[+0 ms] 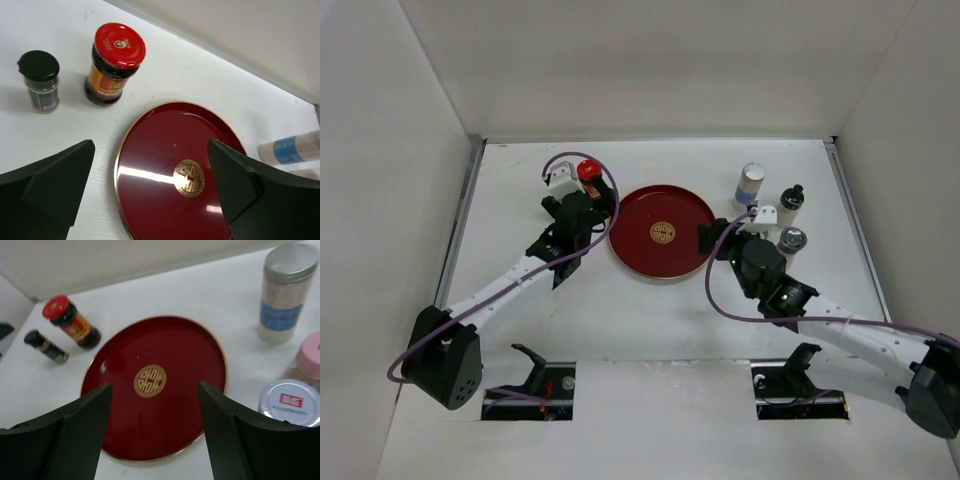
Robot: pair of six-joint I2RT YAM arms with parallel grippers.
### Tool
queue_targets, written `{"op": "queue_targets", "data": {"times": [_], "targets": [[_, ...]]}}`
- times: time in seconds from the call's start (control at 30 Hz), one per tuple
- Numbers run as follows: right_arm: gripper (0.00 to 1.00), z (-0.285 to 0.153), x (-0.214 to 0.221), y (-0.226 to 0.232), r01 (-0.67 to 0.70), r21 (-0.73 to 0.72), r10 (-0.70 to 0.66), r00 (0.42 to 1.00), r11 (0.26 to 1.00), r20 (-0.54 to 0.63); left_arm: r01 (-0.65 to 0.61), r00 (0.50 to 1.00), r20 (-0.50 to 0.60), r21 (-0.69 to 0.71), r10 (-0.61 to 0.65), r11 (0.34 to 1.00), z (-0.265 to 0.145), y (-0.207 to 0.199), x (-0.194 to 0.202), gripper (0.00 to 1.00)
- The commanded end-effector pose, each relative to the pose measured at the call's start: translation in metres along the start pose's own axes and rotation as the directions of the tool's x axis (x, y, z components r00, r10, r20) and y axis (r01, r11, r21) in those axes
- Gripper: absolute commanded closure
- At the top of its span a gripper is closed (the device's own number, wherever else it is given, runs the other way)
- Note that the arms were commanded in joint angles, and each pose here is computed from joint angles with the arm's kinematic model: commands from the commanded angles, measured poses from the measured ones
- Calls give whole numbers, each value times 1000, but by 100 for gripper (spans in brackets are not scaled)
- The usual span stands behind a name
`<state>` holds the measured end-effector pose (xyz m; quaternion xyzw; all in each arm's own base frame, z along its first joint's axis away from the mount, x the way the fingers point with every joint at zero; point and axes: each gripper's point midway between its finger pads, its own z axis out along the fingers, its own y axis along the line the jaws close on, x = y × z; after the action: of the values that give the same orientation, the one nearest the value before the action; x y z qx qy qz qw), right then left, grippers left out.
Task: Organize the condiment bottles
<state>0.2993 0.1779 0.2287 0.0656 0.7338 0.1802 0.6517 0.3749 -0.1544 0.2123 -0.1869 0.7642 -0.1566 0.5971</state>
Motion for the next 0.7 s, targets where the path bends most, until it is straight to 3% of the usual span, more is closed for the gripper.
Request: {"op": "queue_targets", "data": {"times": [0.0, 0.1, 0.17, 0.23, 0.37, 0.43, 0.47, 0.53, 0.6, 0.67], "targets": [[25, 2, 1, 31, -26, -130, 27, 1000, 991, 10, -34, 999, -13, -40, 34, 999, 7, 5, -6, 0], [23, 4, 4, 38, -34, -161, 37, 999, 986, 19, -79, 997, -6, -67, 79, 995, 17, 11, -14, 0], [26, 3, 9, 44, -34, -189, 35, 999, 981, 3, -123, 992, 14, -69, 124, 990, 24, 10, -22, 0], [37, 2, 17, 47, -34, -202, 31, 999, 979, -16, -160, 986, 40, -91, 164, 983, 32, 13, -31, 0], [76, 3, 27, 46, -27, -197, 21, 999, 980, -33, -186, 977, 88, -99, 195, 978, 44, 13, -52, 0], [81, 3, 30, 46, -30, -199, 22, 999, 980, -45, -202, 974, 85, -86, 209, 976, 50, 9, -57, 0], [80, 3, 32, 46, -30, -200, 21, 999, 979, -47, -216, 971, 84, -77, 222, 973, 54, 6, -60, 5], [68, 4, 37, 48, -25, -201, 13, 998, 979, -59, -232, 968, 83, -82, 238, 969, 64, 4, -64, 43], [49, 5, 40, 48, -24, -201, 12, 998, 979, -61, -253, 964, 55, -88, 259, 963, 74, 3, -63, 43], [27, 6, 44, 50, -23, -210, 9, 998, 977, -67, -285, 958, 9, -97, 287, 954, 85, 0, -58, 25]]}}
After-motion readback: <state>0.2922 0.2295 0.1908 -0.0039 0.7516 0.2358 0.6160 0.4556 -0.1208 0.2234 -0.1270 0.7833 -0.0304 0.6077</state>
